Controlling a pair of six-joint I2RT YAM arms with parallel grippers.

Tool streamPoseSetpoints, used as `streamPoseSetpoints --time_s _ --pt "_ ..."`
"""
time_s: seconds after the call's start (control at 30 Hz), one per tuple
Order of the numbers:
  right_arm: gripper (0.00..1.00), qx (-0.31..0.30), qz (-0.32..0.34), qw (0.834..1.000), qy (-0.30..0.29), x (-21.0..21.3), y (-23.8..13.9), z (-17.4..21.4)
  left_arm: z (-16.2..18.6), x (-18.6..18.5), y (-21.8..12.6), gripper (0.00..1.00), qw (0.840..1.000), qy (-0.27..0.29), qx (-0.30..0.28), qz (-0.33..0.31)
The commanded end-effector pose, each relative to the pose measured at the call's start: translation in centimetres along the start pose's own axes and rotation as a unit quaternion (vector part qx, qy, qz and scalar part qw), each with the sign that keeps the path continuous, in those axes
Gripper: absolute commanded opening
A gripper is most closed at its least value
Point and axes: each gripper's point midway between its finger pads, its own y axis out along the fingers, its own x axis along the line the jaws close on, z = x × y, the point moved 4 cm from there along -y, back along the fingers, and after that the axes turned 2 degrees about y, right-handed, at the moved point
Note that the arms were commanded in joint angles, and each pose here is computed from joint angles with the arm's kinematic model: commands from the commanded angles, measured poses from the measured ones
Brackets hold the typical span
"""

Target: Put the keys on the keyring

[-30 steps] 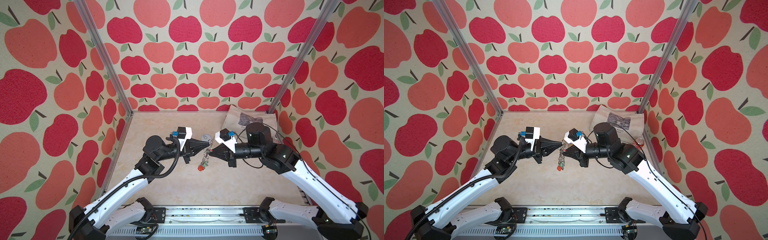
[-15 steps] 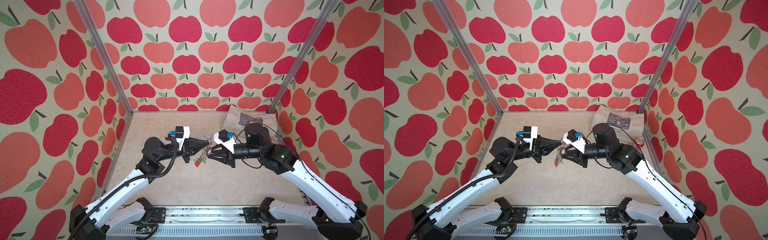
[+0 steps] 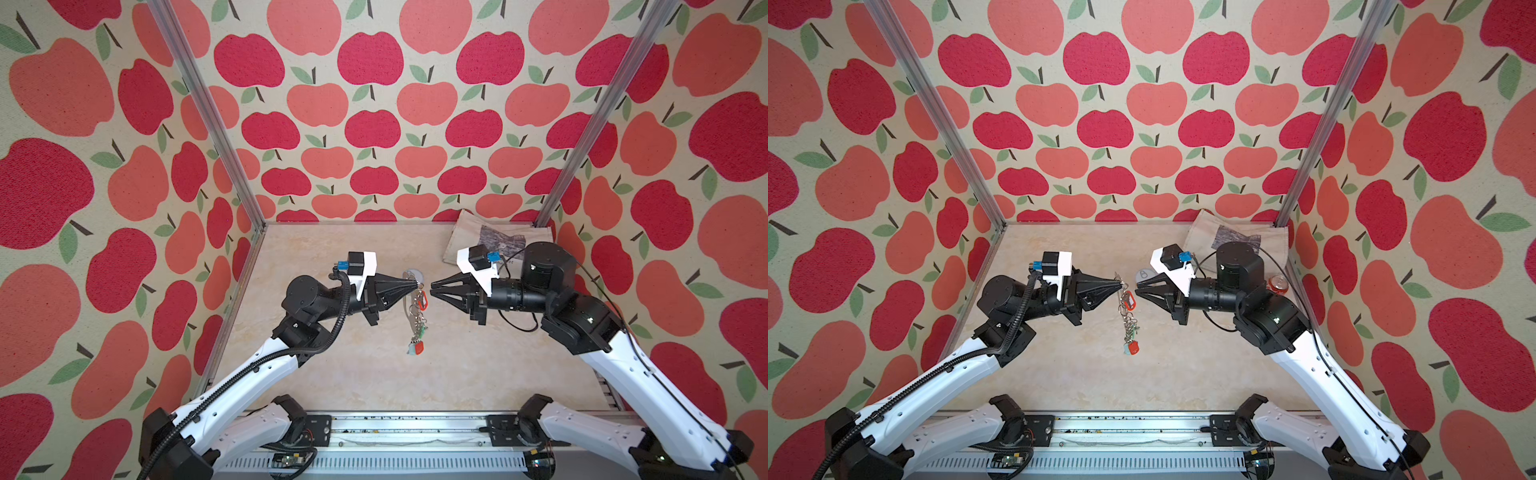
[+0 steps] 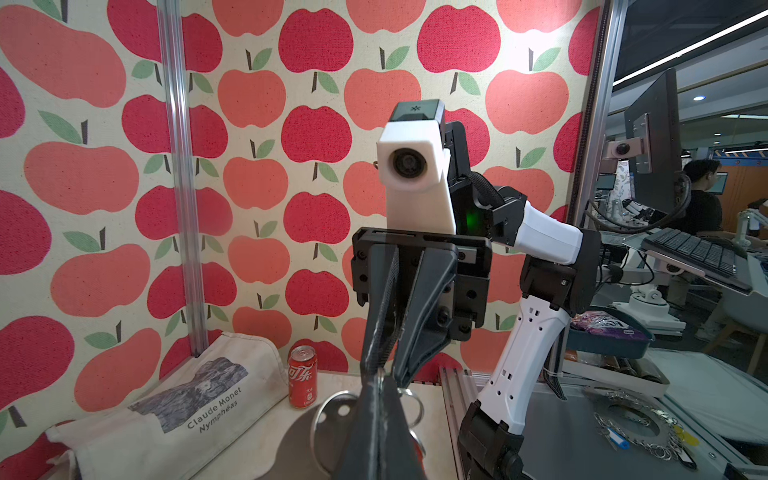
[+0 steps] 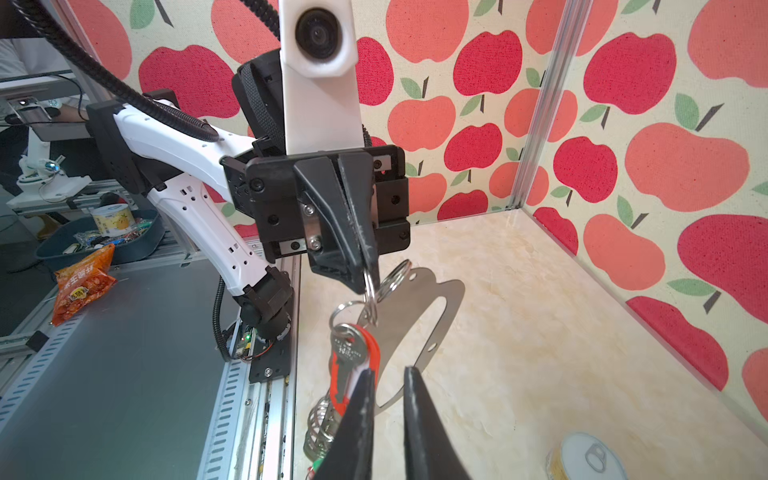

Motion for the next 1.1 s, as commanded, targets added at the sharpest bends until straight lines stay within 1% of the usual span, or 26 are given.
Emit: streamPoseSetpoints --time_s 0.0,0.23,1.07 --pt "0.15 -0.036 -0.029 0.999 0.006 0.3 0.3 -1.1 -0.7 -0.4 0.0 0.00 1.000 0.014 -0.017 0.015" --pt "0.16 -0.049 -0.051 0.997 0.011 0.4 0.8 -1.3 -0.7 -0.4 0.0 0.00 1.000 0.012 -0.018 0.019" --pt "0.14 -0.042 -0.072 0.996 0.032 0.4 1.6 -0.4 -1.1 -0.6 -0.2 0.00 0.999 0.014 -0.027 0.021"
